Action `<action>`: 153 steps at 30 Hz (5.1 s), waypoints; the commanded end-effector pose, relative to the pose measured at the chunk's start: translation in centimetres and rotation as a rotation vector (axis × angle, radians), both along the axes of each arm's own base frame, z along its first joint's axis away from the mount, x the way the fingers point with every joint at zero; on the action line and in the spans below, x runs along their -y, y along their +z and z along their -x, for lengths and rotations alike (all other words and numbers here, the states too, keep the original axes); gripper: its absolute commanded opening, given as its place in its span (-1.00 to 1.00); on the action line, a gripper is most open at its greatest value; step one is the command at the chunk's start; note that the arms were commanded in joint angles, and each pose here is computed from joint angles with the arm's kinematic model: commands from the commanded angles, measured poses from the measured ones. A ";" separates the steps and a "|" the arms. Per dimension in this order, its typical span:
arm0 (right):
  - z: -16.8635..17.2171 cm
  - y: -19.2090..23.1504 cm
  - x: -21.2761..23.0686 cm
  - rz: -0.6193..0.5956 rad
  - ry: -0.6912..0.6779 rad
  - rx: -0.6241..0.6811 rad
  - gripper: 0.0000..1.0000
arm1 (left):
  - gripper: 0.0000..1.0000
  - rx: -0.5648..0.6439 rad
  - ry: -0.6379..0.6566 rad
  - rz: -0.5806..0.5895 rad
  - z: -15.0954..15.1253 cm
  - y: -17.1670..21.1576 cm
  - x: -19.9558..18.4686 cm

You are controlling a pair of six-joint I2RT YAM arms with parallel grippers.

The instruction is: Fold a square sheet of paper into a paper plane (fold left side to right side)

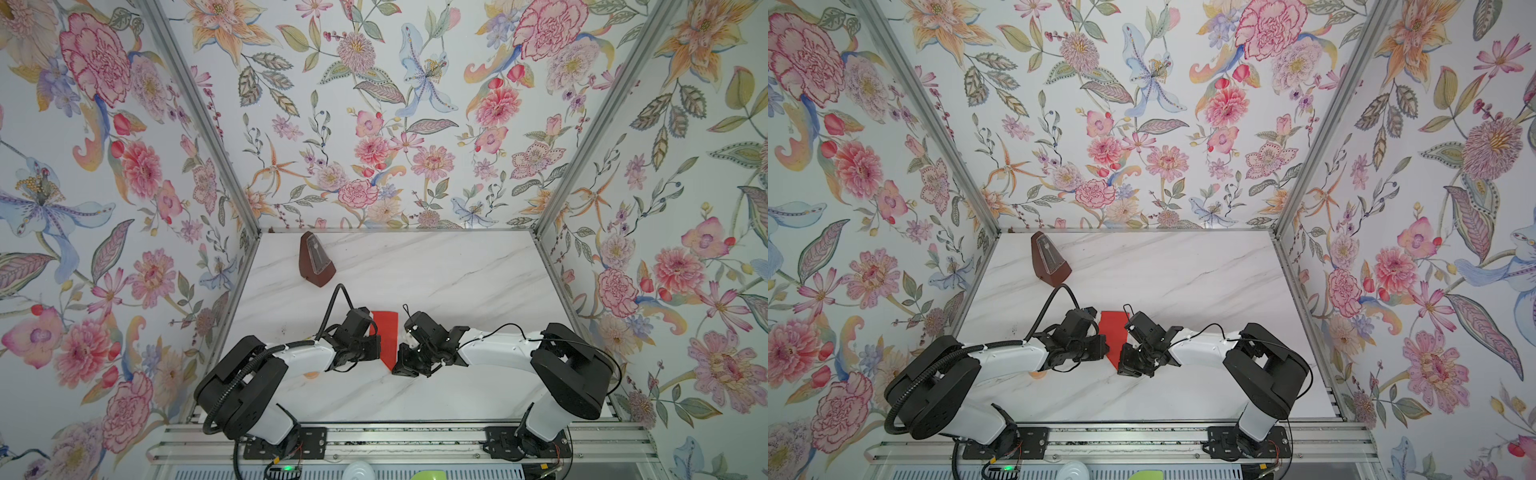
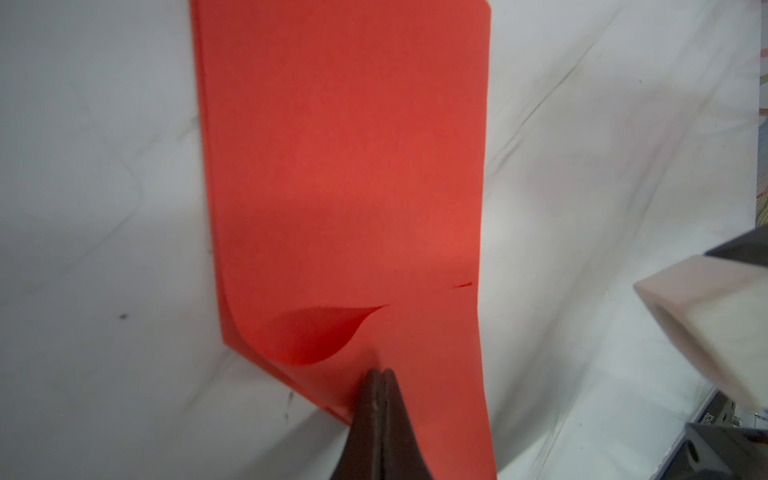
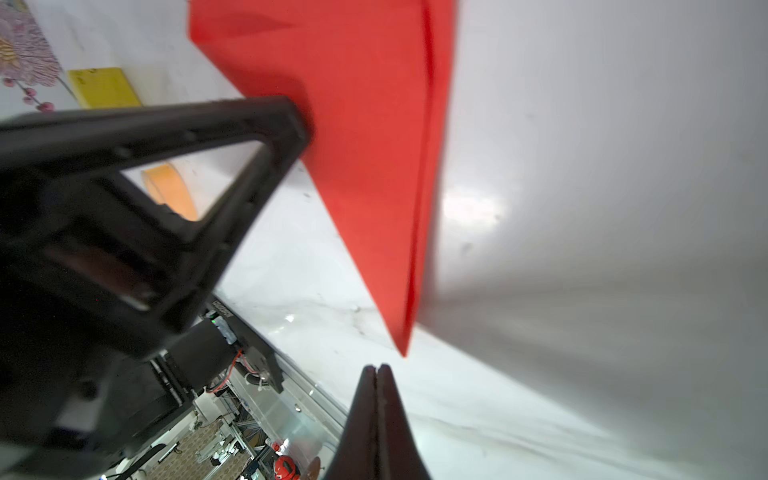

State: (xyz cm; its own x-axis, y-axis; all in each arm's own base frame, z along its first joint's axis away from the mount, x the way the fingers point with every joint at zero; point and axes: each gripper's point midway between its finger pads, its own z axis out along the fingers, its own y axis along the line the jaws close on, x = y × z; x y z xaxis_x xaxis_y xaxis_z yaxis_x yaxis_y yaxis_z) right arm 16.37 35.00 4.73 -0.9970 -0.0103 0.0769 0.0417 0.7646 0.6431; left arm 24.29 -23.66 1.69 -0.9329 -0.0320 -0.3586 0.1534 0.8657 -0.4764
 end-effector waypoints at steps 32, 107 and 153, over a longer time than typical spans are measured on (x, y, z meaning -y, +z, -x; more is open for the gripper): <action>-0.6 -7.7 4.4 0.225 0.019 -0.073 -1.00 | -0.98 -0.086 0.074 -0.235 1.1 -3.0 -7.4; -3.1 -0.8 1.1 0.034 -0.006 0.031 -0.92 | -0.17 0.029 0.068 0.249 0.5 3.0 -0.1; -7.2 -1.8 2.2 -0.200 -0.088 0.038 -0.39 | -0.86 -0.047 0.014 0.139 0.8 -1.6 -0.2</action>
